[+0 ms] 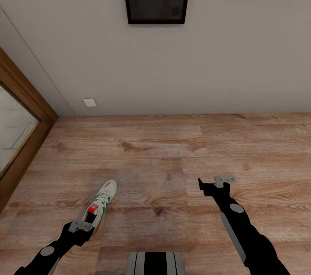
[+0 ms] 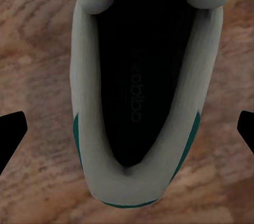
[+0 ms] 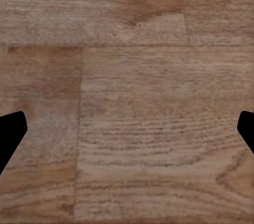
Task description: Pick up the two gym shoes and the two sandals from the corridor floor and place them onto the hallstand (shoe rack) in the corridor, making sure they are on the rack and not on the floor. Arrange them so the two gym shoes are next to each other and the two sandals are next to each other.
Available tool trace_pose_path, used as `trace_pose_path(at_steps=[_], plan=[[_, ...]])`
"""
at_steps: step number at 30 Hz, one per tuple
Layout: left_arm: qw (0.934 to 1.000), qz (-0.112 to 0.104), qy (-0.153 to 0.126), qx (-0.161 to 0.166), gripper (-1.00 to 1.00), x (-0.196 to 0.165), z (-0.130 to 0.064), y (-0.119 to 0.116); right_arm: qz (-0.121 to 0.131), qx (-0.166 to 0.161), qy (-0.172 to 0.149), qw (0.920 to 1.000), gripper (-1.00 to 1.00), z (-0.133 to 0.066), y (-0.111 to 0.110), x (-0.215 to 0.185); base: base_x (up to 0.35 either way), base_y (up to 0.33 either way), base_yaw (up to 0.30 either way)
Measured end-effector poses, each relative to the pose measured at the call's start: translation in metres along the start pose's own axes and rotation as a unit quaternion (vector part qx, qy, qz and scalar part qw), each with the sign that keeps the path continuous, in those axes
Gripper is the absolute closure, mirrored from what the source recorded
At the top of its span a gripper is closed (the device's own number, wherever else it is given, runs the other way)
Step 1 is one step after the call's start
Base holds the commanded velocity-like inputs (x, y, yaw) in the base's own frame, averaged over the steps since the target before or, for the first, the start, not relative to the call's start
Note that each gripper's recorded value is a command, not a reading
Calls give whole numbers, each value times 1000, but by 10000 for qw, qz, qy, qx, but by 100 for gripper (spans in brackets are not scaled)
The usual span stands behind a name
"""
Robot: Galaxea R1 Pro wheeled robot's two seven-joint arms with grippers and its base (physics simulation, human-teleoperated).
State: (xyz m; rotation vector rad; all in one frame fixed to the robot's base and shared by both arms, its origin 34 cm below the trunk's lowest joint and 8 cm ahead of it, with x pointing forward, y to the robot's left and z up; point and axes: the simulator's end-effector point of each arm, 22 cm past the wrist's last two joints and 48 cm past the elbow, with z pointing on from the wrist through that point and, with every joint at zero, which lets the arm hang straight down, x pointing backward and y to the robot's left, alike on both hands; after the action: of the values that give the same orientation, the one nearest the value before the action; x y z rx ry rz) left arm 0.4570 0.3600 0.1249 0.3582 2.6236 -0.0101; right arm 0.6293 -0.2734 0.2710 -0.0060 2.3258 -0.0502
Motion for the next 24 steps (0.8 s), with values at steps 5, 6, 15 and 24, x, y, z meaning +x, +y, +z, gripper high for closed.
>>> trace_pose_path(at_steps=[5,6,15,24], plan=[[10000,-13,59,18,-100,6,2,-2,-7,1,63,10000,-100,3,0,7,0,0,0],[10000,-14,79,23,-100,8,3,-3,-7,0,84,10000,-100,4,0,10,0,0,0],[9998,-14,202,38,-100,21,6,-3,-10,-4,208,9998,-100,9,1,24,0,0,0],[9997,-13,243,43,-100,26,7,-3,-12,-4,248,9997,-100,10,1,29,0,0,0]])
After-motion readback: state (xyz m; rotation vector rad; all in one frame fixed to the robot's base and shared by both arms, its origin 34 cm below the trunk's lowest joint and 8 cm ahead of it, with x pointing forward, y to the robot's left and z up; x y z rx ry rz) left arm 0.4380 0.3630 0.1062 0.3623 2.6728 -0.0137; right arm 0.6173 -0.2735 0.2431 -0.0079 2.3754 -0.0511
